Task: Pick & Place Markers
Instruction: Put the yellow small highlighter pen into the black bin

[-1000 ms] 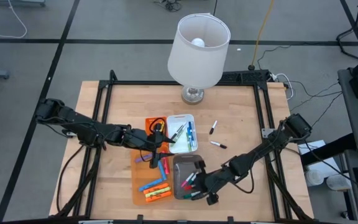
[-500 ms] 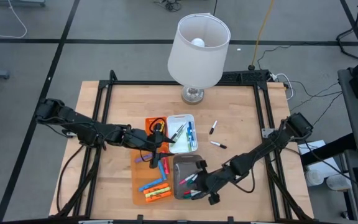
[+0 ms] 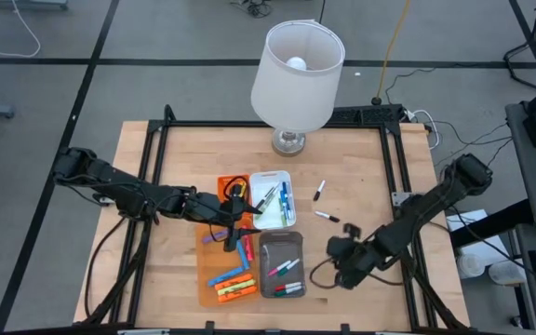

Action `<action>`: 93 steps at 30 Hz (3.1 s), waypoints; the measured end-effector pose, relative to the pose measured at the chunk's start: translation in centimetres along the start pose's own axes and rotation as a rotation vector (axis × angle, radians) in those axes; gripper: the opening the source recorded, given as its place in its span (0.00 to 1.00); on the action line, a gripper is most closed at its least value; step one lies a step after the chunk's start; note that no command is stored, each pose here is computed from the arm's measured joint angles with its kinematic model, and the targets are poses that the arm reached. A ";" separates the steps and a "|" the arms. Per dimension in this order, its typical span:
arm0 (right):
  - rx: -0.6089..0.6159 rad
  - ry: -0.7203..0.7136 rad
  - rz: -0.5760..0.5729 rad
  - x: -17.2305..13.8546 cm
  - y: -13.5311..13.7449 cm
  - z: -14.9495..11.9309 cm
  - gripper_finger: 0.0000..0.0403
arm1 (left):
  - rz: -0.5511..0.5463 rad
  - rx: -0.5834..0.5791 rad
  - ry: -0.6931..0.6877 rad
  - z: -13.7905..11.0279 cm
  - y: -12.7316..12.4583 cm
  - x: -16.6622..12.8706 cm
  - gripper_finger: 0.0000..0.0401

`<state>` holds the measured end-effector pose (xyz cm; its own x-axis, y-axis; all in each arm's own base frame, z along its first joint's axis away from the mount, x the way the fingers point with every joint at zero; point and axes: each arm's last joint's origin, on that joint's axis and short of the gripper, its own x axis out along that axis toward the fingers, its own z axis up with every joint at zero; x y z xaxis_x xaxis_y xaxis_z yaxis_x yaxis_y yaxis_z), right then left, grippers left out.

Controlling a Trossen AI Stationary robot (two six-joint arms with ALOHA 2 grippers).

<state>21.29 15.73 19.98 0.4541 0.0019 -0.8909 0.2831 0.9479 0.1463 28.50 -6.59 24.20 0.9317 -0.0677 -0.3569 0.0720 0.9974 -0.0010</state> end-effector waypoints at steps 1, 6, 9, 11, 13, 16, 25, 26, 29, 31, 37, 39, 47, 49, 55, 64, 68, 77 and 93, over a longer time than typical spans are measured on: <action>0.041 0.022 -0.032 0.1 -0.7 -0.5 0.28 | 0.000 0.000 0.000 0.0 0.0 0.0 0.62; 0.094 0.132 -0.064 0.6 -3.0 -2.5 0.28 | 0.000 0.000 0.002 0.0 0.0 0.0 0.62; 0.101 0.139 -0.020 1.0 -3.7 -3.5 0.28 | 0.000 0.000 0.002 0.0 0.0 0.0 0.62; 0.119 0.123 0.013 1.4 -4.0 -4.0 0.28 | 0.000 0.000 0.002 0.0 0.0 0.0 0.62; 0.135 0.127 0.054 1.7 -4.1 -4.4 0.28 | 0.000 0.000 0.003 0.0 0.0 0.0 0.62; 0.154 0.140 0.080 2.0 -4.4 -4.8 0.28 | 0.000 -0.001 0.003 0.0 0.0 0.0 0.62; 0.236 0.154 0.112 3.1 -5.1 -5.8 0.28 | 0.000 -0.001 0.003 0.0 0.0 0.0 0.62; 0.230 0.146 0.125 3.3 -5.2 -5.9 0.28 | 0.000 -0.002 0.003 0.0 0.0 0.0 0.62; 0.210 0.130 0.142 3.5 -5.3 -5.6 0.28 | 0.000 -0.001 0.003 0.0 0.0 0.0 0.62; 0.194 0.115 0.136 3.6 -5.5 -5.3 0.28 | 0.000 -0.002 0.002 0.0 0.0 0.0 0.62; 0.131 0.048 0.177 3.8 -5.7 -4.0 0.28 | 0.000 -0.002 0.002 0.0 0.0 0.0 0.62; 0.097 0.012 0.198 3.9 -5.7 -3.5 0.28 | 0.000 -0.002 0.002 0.0 0.0 0.0 0.62; -0.040 -0.063 0.216 3.5 -5.7 -2.8 0.28 | 0.000 -0.002 0.003 0.0 0.0 0.0 0.62; -0.042 -0.050 0.203 3.3 -6.0 -2.9 0.28 | 0.000 -0.001 0.003 0.0 0.0 0.0 0.62; 0.007 0.028 0.051 3.1 -7.2 -4.1 0.25 | 0.000 -0.002 0.003 0.0 0.0 0.0 0.62; 0.078 0.057 0.039 4.0 -7.6 -5.7 0.20 | 0.000 -0.002 0.002 0.0 0.0 0.0 0.62; 0.059 0.069 -0.002 5.4 -9.4 -7.7 0.20 | 0.000 -0.002 0.002 0.0 0.0 0.0 0.62; 0.072 0.111 -0.038 5.9 -11.3 -9.1 0.07 | 0.000 -0.002 -0.001 0.0 0.0 0.0 0.62; -0.313 -0.635 0.444 1.8 -6.2 -3.0 0.05 | 0.000 0.005 0.003 -0.3 -0.1 0.6 0.62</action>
<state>17.79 10.84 16.21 0.8845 0.3051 -0.3529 -0.2399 0.9463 0.2168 28.91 -6.68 23.73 0.9305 -0.0671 -0.3601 0.0734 0.9973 0.0038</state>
